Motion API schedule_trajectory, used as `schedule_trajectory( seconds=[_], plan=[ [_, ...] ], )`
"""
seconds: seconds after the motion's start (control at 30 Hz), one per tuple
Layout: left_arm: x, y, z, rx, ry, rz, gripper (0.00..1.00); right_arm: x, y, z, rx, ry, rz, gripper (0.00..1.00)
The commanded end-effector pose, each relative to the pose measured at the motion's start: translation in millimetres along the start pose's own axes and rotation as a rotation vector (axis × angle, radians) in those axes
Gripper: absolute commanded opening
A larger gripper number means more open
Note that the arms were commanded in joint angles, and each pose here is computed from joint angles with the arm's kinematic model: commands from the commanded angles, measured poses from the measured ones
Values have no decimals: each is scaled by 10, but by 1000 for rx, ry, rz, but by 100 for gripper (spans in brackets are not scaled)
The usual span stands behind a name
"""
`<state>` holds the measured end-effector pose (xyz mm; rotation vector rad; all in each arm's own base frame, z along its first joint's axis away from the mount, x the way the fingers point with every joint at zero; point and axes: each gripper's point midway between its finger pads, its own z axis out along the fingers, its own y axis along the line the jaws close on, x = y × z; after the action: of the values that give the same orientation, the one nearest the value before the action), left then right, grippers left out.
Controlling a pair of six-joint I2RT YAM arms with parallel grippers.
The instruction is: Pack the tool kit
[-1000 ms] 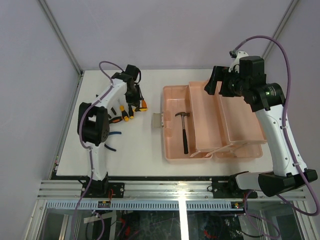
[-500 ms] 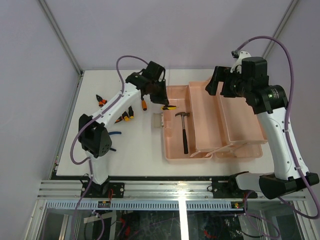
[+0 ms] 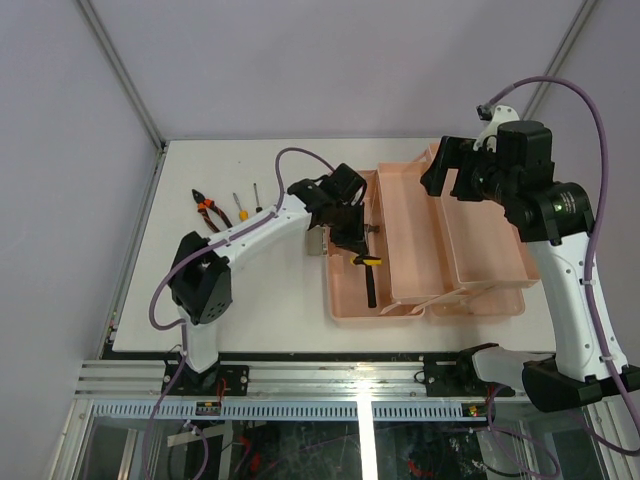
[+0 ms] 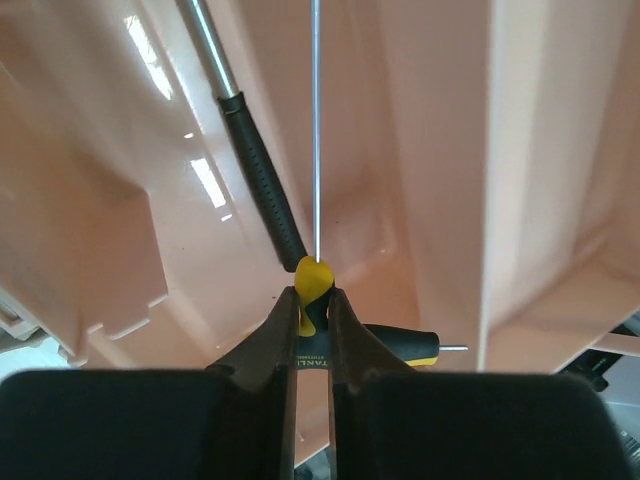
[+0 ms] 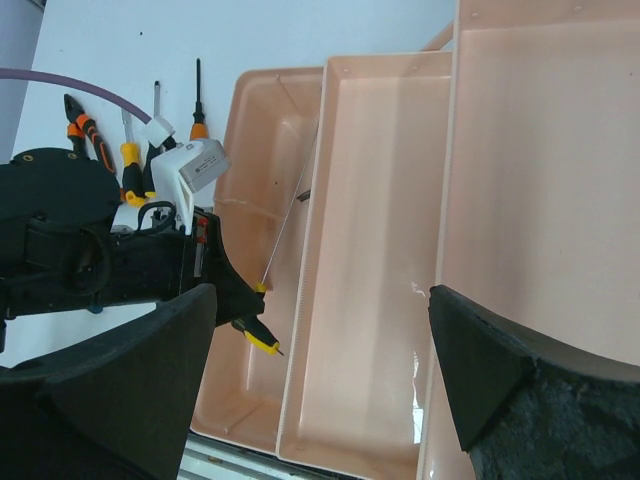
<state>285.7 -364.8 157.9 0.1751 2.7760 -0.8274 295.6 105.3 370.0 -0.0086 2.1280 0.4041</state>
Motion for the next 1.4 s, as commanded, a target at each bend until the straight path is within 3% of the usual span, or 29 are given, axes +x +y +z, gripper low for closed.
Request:
schedule_trajectory(
  seconds=[0.0,0.6,1.03,1.37],
  plan=[
    [-21,-74,25,44,-32,-13,0,-116,13,-170,6,-51,-21,94],
    [287,193,81,0,-69,-202,0,-101,24,-234,-1,-55,-13,94],
    [486,248,419,-54,15,-233,0,-87,-51,-351,39,-64,-19,94],
    [713,598,576,-205,75,-327,0,-118,-69,-336,53,-53,-42,94]
  ],
)
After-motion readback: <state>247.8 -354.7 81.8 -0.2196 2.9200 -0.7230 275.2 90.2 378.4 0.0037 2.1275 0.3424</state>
